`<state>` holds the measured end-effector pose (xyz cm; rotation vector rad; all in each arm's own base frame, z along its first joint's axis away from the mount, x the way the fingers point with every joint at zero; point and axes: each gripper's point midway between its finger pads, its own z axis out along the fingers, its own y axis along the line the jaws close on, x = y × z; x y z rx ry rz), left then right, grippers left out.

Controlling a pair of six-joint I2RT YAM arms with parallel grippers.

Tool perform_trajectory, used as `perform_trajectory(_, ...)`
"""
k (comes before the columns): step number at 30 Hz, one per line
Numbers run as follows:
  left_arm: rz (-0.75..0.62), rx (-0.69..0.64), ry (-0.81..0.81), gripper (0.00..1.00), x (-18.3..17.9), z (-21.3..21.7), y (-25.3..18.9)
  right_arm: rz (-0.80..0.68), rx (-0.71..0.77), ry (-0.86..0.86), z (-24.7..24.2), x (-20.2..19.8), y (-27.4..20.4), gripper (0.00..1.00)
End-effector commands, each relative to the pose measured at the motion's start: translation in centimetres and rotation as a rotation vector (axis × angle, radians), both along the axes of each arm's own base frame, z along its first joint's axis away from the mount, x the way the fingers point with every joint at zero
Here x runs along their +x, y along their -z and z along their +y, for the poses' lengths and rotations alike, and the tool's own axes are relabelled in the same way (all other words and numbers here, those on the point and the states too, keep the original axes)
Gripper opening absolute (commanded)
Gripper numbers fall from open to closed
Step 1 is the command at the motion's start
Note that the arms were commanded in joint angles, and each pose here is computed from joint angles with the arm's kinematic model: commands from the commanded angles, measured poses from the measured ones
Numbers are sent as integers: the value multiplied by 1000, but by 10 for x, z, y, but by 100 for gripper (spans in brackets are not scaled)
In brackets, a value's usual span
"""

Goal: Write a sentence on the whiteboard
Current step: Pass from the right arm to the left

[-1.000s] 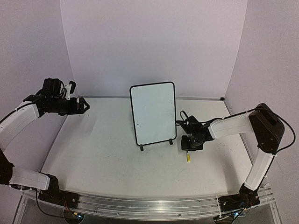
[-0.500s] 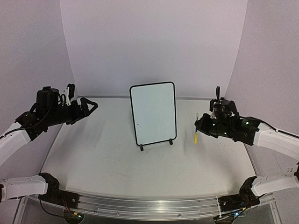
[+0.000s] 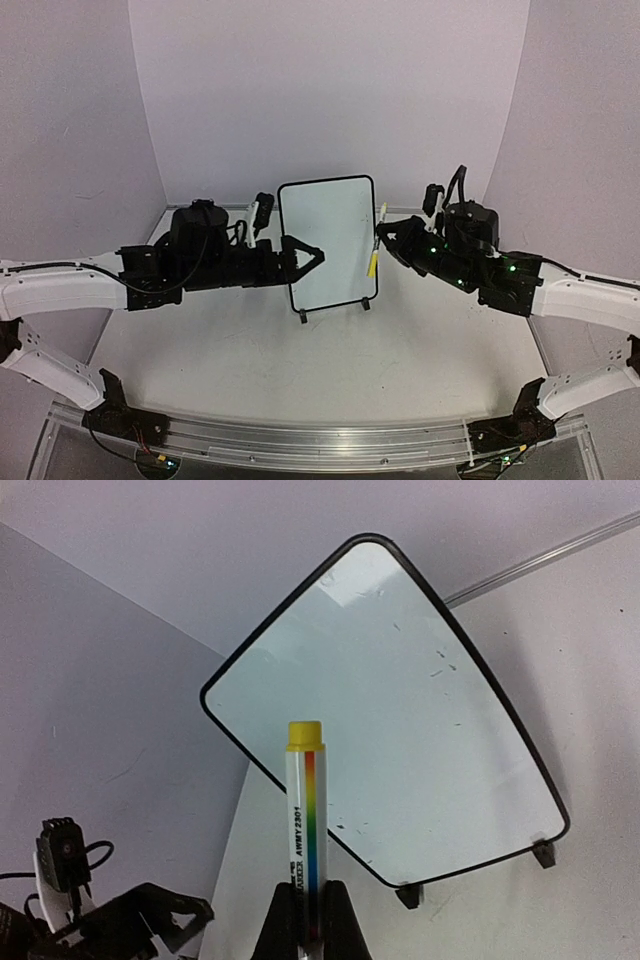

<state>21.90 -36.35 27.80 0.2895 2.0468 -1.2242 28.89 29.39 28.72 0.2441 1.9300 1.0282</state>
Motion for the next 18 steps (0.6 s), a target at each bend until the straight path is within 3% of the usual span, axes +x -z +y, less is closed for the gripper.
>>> perform_trajectory(1,-54,-193,94,99,-11,-46,-51,-95,175,-1,21,5,-52,0)
perform_trajectory(6,-22,-201,151,99,-14,-71,-44,-107,202,-39,38,4,-62,0)
perform_trajectory(8,-13,-203,165,95,-14,-76,-42,-109,207,-50,42,4,-64,0)
perform_trajectory(18,0,-223,205,45,-14,-91,-40,-100,208,-75,52,4,-59,0)
